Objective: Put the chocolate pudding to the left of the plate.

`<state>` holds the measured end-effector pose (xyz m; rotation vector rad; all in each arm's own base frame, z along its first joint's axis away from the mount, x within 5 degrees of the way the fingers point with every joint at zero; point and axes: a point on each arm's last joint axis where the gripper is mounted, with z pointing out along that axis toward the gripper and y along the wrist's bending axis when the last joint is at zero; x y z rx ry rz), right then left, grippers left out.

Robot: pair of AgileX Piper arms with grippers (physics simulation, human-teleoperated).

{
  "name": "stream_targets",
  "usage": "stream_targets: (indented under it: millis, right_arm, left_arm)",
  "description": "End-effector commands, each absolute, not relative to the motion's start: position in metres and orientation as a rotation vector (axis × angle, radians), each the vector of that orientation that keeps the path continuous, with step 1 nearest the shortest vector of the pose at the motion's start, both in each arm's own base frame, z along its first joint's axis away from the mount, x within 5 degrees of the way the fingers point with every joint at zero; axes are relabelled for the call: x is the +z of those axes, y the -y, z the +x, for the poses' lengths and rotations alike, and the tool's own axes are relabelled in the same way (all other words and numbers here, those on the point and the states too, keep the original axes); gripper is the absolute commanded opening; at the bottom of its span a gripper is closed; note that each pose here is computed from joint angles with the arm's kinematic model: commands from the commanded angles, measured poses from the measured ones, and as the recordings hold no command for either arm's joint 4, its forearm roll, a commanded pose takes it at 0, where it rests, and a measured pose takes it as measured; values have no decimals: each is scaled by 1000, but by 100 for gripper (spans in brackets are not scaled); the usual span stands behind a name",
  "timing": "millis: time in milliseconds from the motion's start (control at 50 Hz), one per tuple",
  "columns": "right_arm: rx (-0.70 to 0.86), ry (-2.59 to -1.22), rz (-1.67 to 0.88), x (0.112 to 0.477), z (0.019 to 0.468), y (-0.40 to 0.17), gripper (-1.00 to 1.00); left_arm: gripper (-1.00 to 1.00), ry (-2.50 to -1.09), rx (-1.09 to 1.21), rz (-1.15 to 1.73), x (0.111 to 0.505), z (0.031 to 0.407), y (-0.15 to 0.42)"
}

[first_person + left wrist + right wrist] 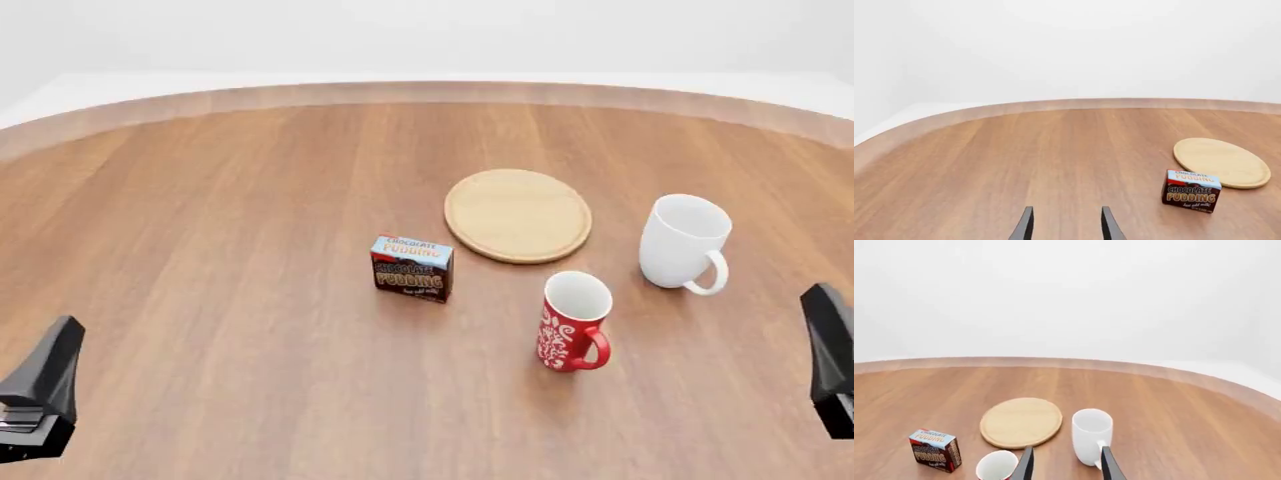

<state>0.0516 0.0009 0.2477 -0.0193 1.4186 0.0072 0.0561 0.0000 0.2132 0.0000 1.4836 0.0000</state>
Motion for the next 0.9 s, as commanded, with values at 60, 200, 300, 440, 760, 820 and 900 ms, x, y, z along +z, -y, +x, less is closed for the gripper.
stream_targets:
  millis: [60,200,300,440,760,820,900]
  right_arm:
    - [19,-1355,-83,300,61,-4,100]
    - [51,-1372,-203,318,88,-16,100]
    - [45,-1400,-307,332,114,-28,100]
    - [61,-1424,-442,349,144,-51,100]
    - [77,-1506,-658,374,195,-97,100]
    - [82,-1534,-688,375,205,-106,100]
    - [61,-1555,-749,367,220,-118,100]
  left_arm:
    - [100,-1484,0,0,213,56,0]
    - [100,-1484,0,0,213,56,0]
    - [100,-1484,0,0,213,56,0]
    - [100,-1484,0,0,213,56,0]
    - [100,-1484,0,0,213,56,0]
    - [100,-1484,0,0,213,56,0]
    - [100,-1484,0,0,213,56,0]
